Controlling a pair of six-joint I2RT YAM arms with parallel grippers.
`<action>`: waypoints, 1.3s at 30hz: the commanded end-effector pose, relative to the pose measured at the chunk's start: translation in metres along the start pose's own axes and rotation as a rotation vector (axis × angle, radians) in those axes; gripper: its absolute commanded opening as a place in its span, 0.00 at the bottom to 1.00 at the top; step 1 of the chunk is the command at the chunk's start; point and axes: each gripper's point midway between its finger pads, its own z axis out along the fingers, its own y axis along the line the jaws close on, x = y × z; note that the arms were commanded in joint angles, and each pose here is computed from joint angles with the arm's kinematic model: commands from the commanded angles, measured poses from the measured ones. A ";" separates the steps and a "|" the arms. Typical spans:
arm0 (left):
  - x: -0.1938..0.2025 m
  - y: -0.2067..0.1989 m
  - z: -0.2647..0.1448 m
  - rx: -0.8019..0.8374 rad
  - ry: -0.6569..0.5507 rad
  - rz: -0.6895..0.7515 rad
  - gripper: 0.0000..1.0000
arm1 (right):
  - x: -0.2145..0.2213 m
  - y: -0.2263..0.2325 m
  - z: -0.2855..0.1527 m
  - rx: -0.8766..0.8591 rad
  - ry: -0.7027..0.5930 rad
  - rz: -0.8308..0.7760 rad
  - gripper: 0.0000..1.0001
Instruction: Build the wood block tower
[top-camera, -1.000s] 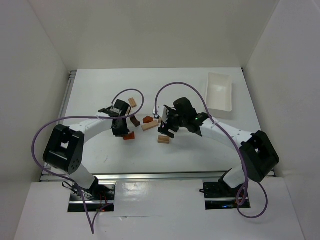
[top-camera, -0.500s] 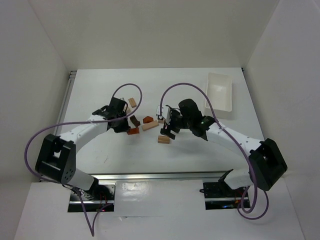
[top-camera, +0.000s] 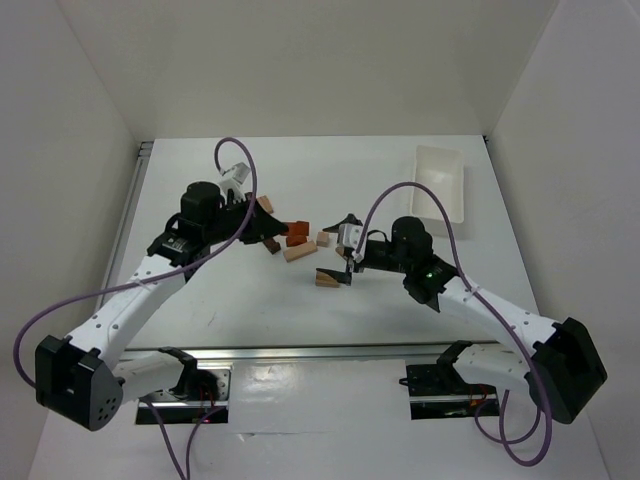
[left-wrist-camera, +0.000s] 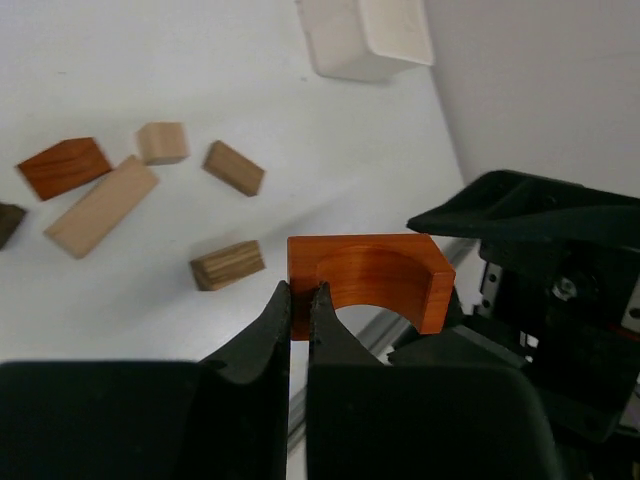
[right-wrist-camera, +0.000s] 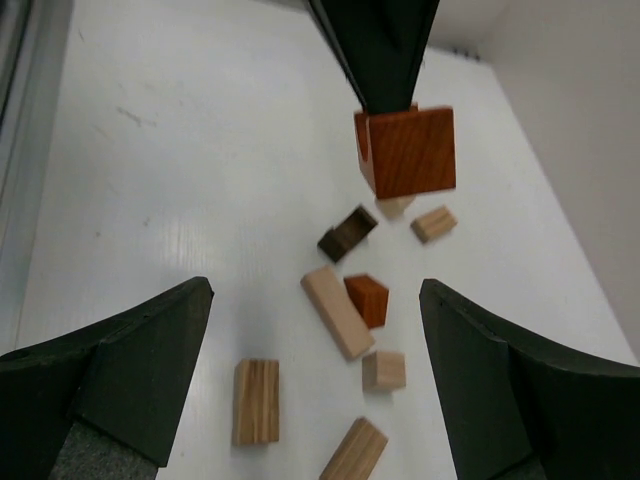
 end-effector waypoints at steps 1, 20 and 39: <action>-0.006 -0.049 -0.014 0.233 -0.006 0.011 0.00 | -0.061 -0.006 -0.001 -0.014 -0.237 -0.106 0.93; 0.002 -0.100 -0.063 0.475 -0.034 0.042 0.00 | -0.112 -0.010 -0.005 -0.020 -0.474 -0.216 0.79; 0.004 -0.111 -0.072 0.536 -0.036 0.057 0.00 | -0.142 -0.003 -0.003 -0.121 -0.592 -0.283 0.61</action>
